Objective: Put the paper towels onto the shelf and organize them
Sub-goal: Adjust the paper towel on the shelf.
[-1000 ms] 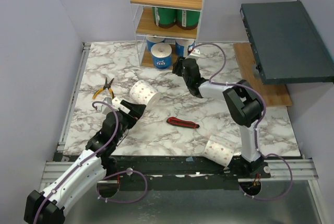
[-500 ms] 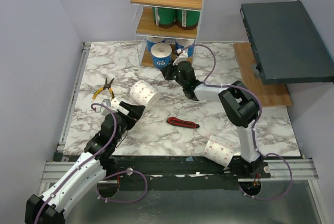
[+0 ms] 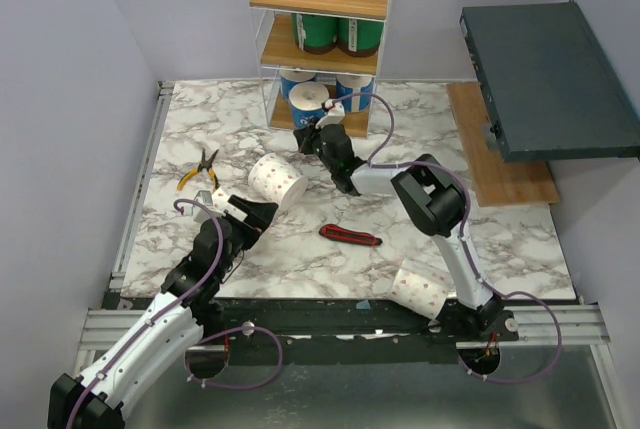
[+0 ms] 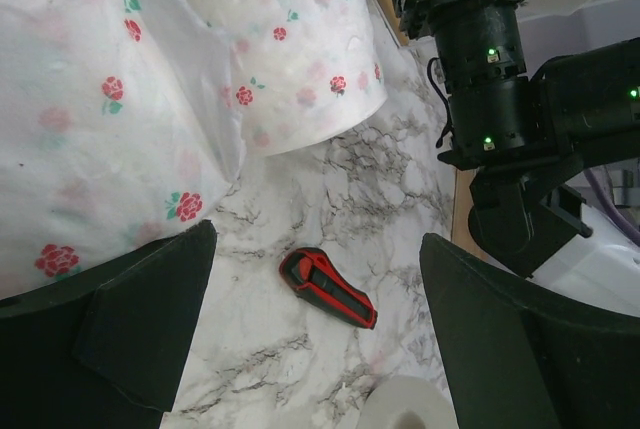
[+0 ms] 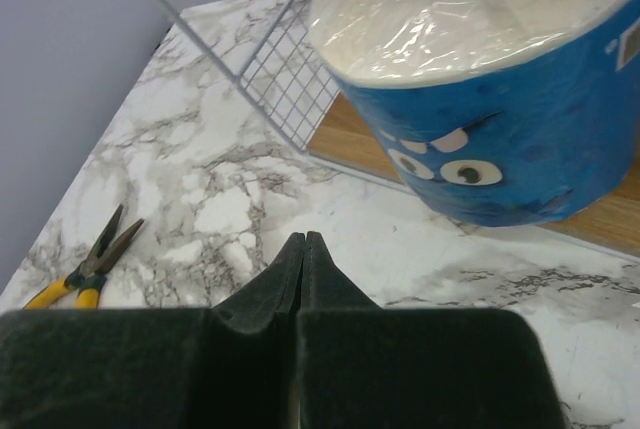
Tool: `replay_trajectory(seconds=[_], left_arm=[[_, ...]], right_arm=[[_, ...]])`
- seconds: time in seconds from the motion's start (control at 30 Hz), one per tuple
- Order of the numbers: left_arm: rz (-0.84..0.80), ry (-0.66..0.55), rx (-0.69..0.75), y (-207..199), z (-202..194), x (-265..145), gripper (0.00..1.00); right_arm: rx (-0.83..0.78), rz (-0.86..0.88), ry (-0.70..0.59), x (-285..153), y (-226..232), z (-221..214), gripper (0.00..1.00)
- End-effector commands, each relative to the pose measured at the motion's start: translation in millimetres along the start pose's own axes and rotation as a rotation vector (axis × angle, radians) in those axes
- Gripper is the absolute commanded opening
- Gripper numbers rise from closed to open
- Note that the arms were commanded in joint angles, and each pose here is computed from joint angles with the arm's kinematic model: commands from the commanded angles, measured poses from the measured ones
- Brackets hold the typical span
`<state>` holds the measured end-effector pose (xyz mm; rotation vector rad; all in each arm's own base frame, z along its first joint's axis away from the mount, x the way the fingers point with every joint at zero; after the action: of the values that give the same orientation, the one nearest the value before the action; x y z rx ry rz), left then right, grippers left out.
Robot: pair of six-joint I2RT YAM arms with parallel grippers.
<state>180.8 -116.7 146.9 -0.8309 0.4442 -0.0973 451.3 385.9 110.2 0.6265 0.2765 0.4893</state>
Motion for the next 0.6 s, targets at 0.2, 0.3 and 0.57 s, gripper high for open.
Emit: replay_trajectory(seconds=[0.2, 0.3, 0.57], left_arm=[[0.090, 0.000, 0.037, 23.1, -7.1, 2.4, 0.94], [0.094, -0.005, 0.039, 24.4, -6.9, 2.4, 0.94], [0.092, -0.005, 0.040, 25.2, -7.8, 3.4, 0.94]], right_arm=[[0.100, -0.123, -0.141, 26.2, -23.5, -1.7, 0.01], [0.115, -0.141, -0.160, 27.2, -27.9, 2.2, 0.01], [0.143, -0.188, -0.222, 24.1, -46.4, 29.2, 0.01]])
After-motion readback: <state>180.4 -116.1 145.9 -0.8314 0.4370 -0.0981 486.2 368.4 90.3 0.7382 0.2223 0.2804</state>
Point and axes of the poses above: each gripper's point midway between its finger pads, its own x axis out along the fingers, its own y axis along the line the jaws close on, z = x × y, the point moved 6 cm from there along -x, back along the fingers, and after that the axes turned 11 degrees about x, right-handed, at the moved point
